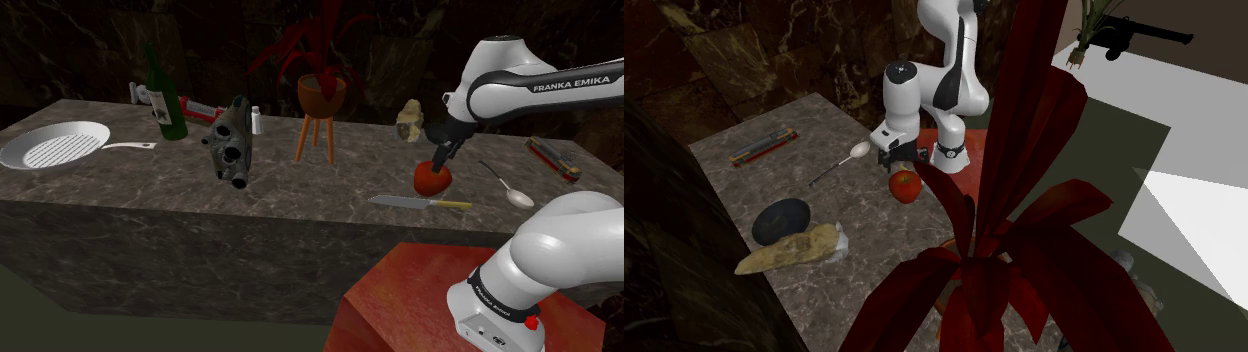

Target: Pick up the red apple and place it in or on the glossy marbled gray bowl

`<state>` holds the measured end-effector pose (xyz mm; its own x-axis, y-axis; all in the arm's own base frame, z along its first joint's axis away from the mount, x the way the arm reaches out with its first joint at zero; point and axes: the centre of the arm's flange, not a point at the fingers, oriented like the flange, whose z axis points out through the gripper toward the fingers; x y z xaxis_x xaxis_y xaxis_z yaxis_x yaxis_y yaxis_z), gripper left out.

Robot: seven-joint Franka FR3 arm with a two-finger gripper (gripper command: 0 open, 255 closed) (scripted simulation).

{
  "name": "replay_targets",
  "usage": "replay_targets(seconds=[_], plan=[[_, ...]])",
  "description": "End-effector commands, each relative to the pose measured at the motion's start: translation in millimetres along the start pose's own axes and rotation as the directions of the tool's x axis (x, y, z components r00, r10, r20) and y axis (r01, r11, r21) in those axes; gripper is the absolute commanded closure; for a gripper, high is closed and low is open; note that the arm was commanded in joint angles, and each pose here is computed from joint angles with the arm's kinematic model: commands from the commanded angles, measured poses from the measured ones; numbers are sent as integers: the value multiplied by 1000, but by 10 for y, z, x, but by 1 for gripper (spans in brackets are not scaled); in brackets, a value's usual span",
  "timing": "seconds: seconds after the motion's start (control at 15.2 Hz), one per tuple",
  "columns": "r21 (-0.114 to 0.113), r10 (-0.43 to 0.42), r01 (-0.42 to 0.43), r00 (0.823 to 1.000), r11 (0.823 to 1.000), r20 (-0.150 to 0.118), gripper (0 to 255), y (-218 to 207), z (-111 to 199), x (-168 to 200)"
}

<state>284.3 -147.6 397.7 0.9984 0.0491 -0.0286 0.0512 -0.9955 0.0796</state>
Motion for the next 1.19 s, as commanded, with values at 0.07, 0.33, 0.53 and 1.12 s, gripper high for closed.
replay_targets(seconds=[0.07,0.33,0.53,1.12], plan=[[0,0,0,1000,1000,0,0,0,3,0],[0,0,0,1000,1000,0,255,0,2,0],[0,0,0,1000,1000,0,255,0,2,0],[0,0,0,1000,1000,0,255,21,-260,-7]])
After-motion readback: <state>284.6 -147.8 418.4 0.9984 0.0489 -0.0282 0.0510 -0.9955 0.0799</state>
